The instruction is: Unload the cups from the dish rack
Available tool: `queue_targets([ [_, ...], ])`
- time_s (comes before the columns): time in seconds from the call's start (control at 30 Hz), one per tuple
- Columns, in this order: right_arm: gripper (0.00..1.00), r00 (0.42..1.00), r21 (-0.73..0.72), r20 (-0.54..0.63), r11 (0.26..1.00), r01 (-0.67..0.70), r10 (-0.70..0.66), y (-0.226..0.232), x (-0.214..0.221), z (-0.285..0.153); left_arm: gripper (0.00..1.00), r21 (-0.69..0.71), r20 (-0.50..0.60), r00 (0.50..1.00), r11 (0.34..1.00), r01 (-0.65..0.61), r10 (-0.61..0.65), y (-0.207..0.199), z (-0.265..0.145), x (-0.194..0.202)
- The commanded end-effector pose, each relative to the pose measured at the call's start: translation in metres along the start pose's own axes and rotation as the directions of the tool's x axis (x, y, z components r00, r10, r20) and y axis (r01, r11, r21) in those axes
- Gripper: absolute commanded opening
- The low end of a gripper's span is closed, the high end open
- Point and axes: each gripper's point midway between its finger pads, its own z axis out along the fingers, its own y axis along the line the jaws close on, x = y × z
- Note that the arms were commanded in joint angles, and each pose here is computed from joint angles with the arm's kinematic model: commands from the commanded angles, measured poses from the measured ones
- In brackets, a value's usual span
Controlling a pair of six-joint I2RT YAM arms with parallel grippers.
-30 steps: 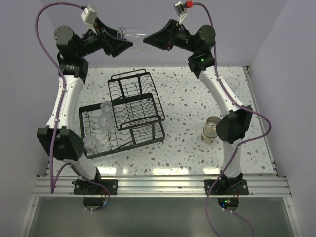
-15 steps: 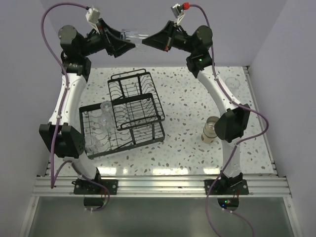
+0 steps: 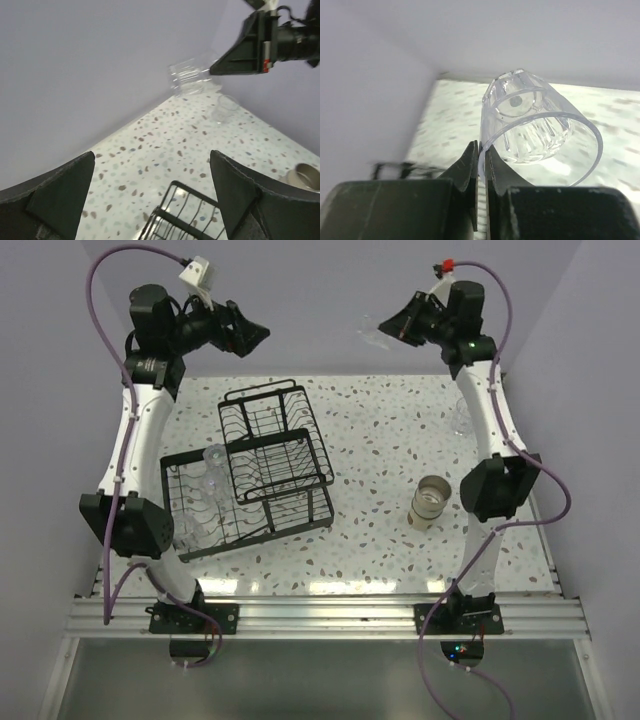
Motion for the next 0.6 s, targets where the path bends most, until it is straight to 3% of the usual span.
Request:
queue_targets([
  [0.0, 0.0, 0.981, 0.502, -0.038, 0.845, 0.184, -0.192, -0.095, -0.024, -0.07, 1.0, -0.224, -0.077, 0.99, 0.965, -0.134, 0.119, 0.028, -0.028, -0.004],
  [0.1, 0.0, 0.973, 0.723, -0.158, 0.652, 0.231, -0.169, -0.17, -0.011, -0.114, 1.0, -0.324, -0.147, 0.979, 0.929, -0.18, 0.138, 0.046, -0.041, 0.009],
  [0.2, 0.0, 0.953, 0.82, -0.27, 0.486, 0.302, -0.137, -0.219, 0.002, -0.144, 1.0, -0.363, -0.196, 0.968, 0.905, -0.222, 0.159, 0.054, -0.051, 0.018],
  [0.47, 0.0, 0.913, 0.881, -0.383, 0.243, 0.406, -0.138, -0.266, -0.005, -0.177, 1.0, -0.361, -0.25, 0.954, 0.899, -0.249, 0.164, 0.059, -0.054, 0.034],
  [0.57, 0.0, 0.889, 0.863, -0.443, 0.216, 0.457, -0.114, -0.277, 0.005, -0.184, 1.0, -0.371, -0.255, 0.953, 0.894, -0.25, 0.161, 0.062, -0.054, 0.036],
])
